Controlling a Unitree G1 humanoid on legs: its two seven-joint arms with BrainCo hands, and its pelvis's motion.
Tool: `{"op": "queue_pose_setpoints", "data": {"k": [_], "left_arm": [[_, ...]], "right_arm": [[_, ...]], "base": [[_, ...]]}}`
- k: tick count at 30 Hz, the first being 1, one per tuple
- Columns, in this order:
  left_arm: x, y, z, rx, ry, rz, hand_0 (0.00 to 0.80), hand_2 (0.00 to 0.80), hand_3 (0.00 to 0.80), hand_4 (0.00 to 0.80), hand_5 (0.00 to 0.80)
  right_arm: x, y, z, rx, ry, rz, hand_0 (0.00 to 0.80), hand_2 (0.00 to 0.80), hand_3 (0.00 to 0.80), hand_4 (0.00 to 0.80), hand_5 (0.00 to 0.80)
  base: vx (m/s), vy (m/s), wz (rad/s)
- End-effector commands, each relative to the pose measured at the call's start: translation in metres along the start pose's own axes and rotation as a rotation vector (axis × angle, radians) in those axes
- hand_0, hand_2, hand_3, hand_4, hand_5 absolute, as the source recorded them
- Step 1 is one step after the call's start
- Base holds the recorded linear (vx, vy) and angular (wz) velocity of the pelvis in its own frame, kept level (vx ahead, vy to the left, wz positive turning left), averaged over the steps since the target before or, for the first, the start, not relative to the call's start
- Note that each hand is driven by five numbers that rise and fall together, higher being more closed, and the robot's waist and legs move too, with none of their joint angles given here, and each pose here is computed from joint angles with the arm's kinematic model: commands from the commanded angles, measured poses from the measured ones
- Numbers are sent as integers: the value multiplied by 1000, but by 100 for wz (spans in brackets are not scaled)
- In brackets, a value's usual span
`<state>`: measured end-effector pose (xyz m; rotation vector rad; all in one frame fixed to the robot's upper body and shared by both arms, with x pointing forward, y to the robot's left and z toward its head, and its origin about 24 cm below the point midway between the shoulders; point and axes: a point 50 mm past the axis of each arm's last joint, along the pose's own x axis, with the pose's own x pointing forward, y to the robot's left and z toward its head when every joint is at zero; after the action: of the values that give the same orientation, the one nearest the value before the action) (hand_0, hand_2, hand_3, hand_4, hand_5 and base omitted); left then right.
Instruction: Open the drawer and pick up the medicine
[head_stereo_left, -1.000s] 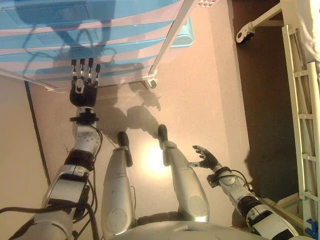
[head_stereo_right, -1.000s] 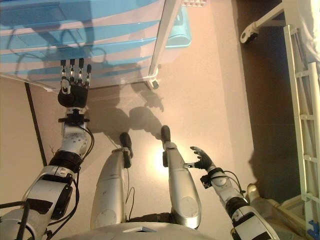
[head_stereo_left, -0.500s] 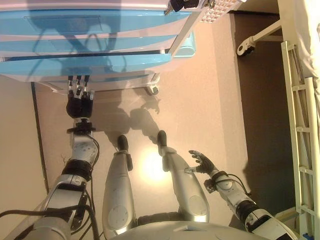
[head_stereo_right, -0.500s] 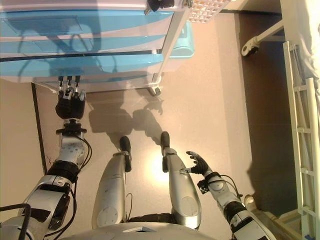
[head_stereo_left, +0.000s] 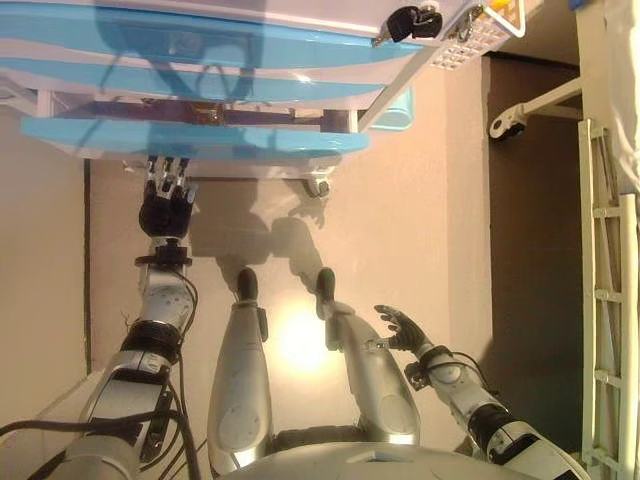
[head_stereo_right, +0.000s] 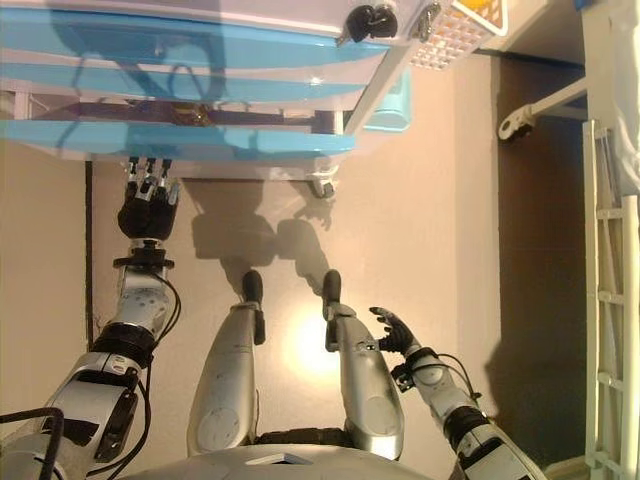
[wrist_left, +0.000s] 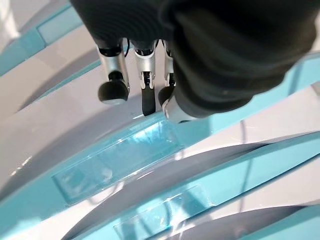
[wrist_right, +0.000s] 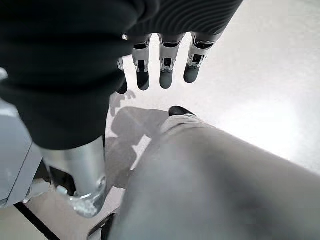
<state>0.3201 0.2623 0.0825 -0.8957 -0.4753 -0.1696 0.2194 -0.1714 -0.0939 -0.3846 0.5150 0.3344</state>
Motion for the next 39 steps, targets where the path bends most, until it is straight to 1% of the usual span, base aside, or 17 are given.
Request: {"op": "queue_pose_setpoints", "data": {"k": [1, 4, 7, 9, 12, 15, 16, 20, 25, 28, 34, 35, 36, 39], "left_arm": [[22, -41, 64, 83, -209, -375, 800, 800, 800, 800, 800], [4, -30, 46, 35, -139, -351, 800, 800, 800, 800, 800], [-24, -14, 29, -1, -69, -310, 800, 800, 800, 800, 800], [-38, -7, 21, -14, -42, -273, 800, 800, 800, 800, 800], [-69, 9, 9, -40, 24, -184, 800, 800, 800, 800, 800], [-107, 24, -4, -63, 118, -72, 800, 800, 800, 800, 800], [-124, 29, -10, -73, 163, -28, 800, 800, 800, 800, 800], [-173, 45, -20, -84, 271, 164, 800, 800, 800, 800, 800], [-231, 60, -20, -56, 403, 414, 800, 800, 800, 800, 800], [-260, 63, -20, -39, 470, 525, 800, 800, 800, 800, 800], [-295, 64, -24, 26, 611, 628, 800, 800, 800, 800, 800], [-298, 64, -24, 46, 637, 639, 596, 596, 596, 596, 596], [-300, 65, -26, 61, 667, 658, 0, 0, 0, 0, 0], [-310, 69, -27, 159, 789, 733, 0, 0, 0, 0, 0]], "right_arm": [[-4, 8, -3, 10, 1, 2, 0, 0, 0, 0, 0], [-3, 3, -2, -9, 5, -13, 0, 0, 0, 0, 0], [-4, -8, -4, -23, 30, -40, 0, 0, 0, 0, 0], [-6, -13, -6, -40, 44, -52, 0, 0, 0, 0, 0], [-11, -28, -15, -55, 87, -88, 0, 0, 0, 0, 0], [-19, -44, -25, -70, 136, -124, 0, 0, 0, 0, 0], [-22, -51, -29, -73, 156, -141, 0, 0, 0, 0, 0], [-35, -66, -44, -64, 207, -178, 0, 0, 0, 0, 0], [-48, -67, -63, -41, 253, -178, 0, 0, 0, 0, 0], [-57, -65, -73, -33, 285, -170, 0, 0, 0, 0, 0], [-72, -57, -94, -16, 341, -151, 0, 0, 0, 0, 0], [-73, -56, -96, -13, 347, -150, 0, 0, 0, 0, 0], [-74, -55, -98, -10, 354, -151, 0, 0, 0, 0, 0], [-78, -50, -104, -11, 378, -157, 0, 0, 0, 0, 0]], "base": [[-25, -37, 24], [-41, -37, 32], [-14, -19, 36], [-6, 4, 38], [13, 39, 33], [26, 91, 34], [52, 118, 28], [66, 91, 24], [105, 51, 22], [129, 85, 23], [109, 72, 13], [103, 50, 2], [92, 40, 0], [74, 23, 0]]}}
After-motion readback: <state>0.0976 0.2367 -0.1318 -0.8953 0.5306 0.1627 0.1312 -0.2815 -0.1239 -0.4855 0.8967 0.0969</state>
